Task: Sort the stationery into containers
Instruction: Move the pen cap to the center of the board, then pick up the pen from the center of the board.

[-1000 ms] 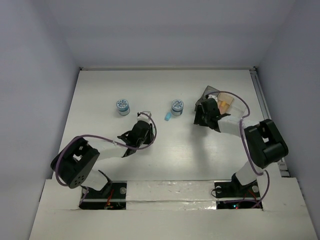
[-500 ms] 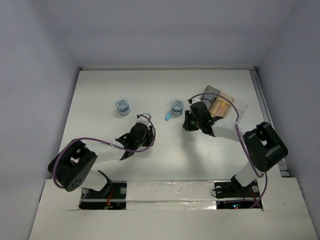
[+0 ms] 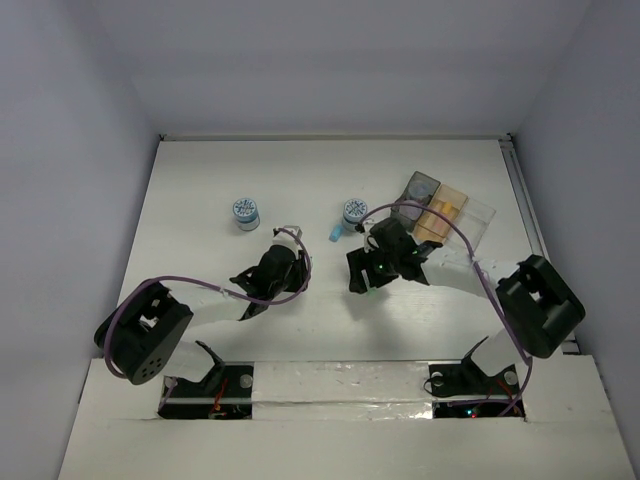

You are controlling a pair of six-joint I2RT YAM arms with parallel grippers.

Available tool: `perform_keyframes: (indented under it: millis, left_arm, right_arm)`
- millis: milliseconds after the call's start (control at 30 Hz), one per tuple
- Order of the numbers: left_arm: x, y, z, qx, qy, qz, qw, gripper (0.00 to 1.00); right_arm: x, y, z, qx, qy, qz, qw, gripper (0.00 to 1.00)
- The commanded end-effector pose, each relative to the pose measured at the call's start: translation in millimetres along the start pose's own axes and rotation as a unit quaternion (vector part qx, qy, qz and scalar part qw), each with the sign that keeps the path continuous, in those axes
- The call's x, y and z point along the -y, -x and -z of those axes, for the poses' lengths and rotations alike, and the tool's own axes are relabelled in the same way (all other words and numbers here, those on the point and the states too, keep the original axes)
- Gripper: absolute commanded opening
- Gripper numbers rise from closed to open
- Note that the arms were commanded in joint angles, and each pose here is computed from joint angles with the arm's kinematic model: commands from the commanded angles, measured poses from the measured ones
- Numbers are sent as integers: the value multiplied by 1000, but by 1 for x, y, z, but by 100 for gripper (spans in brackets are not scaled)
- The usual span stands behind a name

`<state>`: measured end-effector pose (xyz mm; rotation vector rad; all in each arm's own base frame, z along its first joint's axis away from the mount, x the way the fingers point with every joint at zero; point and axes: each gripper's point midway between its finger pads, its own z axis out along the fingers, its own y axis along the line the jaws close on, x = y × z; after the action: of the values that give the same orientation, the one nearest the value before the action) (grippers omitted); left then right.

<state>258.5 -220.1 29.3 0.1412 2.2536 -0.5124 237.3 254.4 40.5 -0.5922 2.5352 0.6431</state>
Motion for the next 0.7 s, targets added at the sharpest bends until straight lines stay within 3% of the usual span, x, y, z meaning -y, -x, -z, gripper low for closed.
perform_keyframes:
  millis: [0,100,267,467,567,667]
  left_arm:
    - [5,14,4,29,-10,9,999,0]
    - [6,15,4,31,-11,9,999,0]
    - [8,16,4,31,-16,9,999,0]
    - [12,18,5,34,-27,10,999,0]
    - [13,18,5,35,-30,10,999,0]
    - [14,19,5,35,-31,9,999,0]
  right_arm:
    - [-1,22,17,32,-15,10,999,79]
    - [-16,31,35,63,-6,8,998,80]
    - [-51,0,34,45,35,-14,998,67]
    - [-42,-36,25,17,24,-84,996,36]
    - [-31,-50,22,7,0,-110,994,34]
    - [-18,-52,21,16,-36,-125,991,48]
